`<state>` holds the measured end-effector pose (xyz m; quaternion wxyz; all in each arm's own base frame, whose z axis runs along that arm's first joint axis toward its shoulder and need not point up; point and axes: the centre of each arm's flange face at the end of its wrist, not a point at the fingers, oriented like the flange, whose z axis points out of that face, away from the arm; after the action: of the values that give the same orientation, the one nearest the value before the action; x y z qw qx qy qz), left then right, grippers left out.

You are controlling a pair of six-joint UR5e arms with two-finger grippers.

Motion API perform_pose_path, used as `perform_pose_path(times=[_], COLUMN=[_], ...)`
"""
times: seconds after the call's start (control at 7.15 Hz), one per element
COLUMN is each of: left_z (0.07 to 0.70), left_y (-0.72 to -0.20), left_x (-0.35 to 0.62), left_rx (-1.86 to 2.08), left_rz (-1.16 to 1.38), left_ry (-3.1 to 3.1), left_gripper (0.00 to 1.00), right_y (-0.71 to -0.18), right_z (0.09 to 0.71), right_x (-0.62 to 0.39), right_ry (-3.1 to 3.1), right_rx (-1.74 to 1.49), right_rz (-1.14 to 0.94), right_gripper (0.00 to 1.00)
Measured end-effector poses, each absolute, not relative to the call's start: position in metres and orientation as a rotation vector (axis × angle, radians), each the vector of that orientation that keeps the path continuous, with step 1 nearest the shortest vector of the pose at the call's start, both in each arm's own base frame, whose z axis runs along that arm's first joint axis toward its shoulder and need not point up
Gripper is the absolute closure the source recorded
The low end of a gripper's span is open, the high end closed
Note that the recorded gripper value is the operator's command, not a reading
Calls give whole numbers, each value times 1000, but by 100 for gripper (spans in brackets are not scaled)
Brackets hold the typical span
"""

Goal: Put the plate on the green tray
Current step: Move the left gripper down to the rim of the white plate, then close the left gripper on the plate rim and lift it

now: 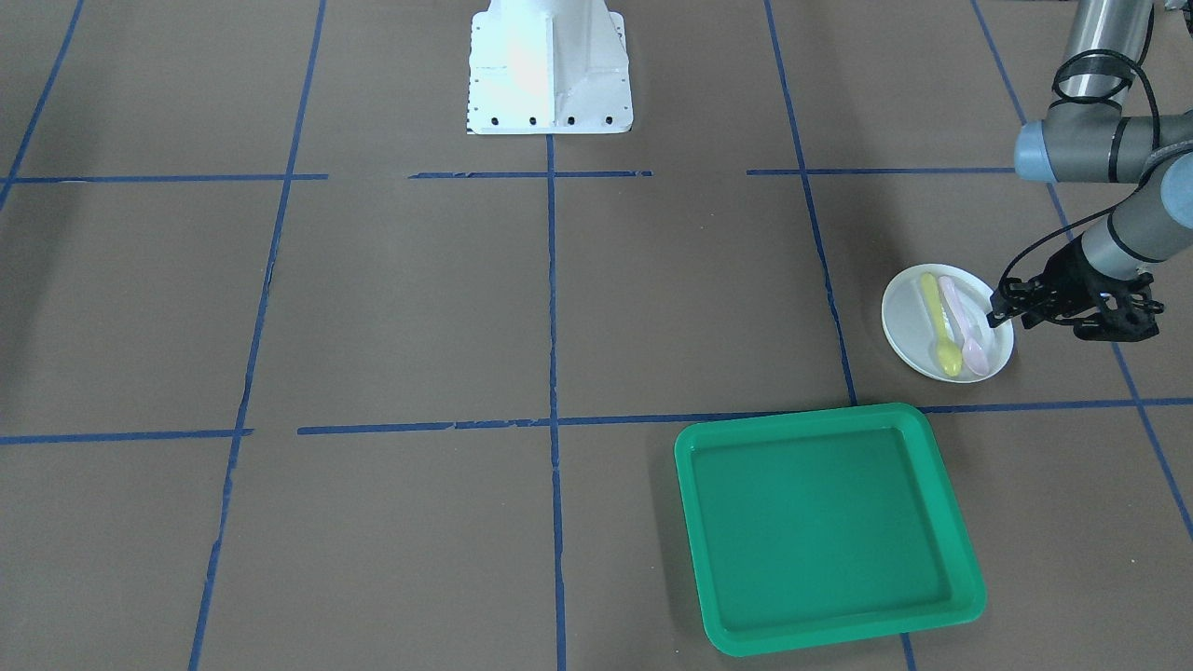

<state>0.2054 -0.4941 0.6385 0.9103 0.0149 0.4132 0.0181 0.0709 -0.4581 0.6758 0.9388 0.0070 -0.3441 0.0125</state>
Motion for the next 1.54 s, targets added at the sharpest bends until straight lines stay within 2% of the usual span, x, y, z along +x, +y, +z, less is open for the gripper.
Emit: perform_pose_path(times=[0.42,0.7,0.98,1.26,1.4,1.54], left_z=[638,637,637,636,636,636], left_y=[-494,-494,-492,-490,-490,-489], left_x=[206,206,213,217,217,217], left_rx=[31,31,24,22,22,23], left_rz=[39,39,46,56,60,67], left_ry=[852,853,853,855,857,859], left_gripper=[42,48,49,76,94,100], right_y=[-458,-458,-458,-458,-458,-458], right_z=[676,676,676,676,676,676], right_x=[71,71,71,71,71,71], right_ry=[-703,-703,-703,-703,-703,-702], right_rx=[15,15,15,14,14,15], right_rz=[26,26,26,26,26,26], right_gripper=[0,0,0,0,0,0])
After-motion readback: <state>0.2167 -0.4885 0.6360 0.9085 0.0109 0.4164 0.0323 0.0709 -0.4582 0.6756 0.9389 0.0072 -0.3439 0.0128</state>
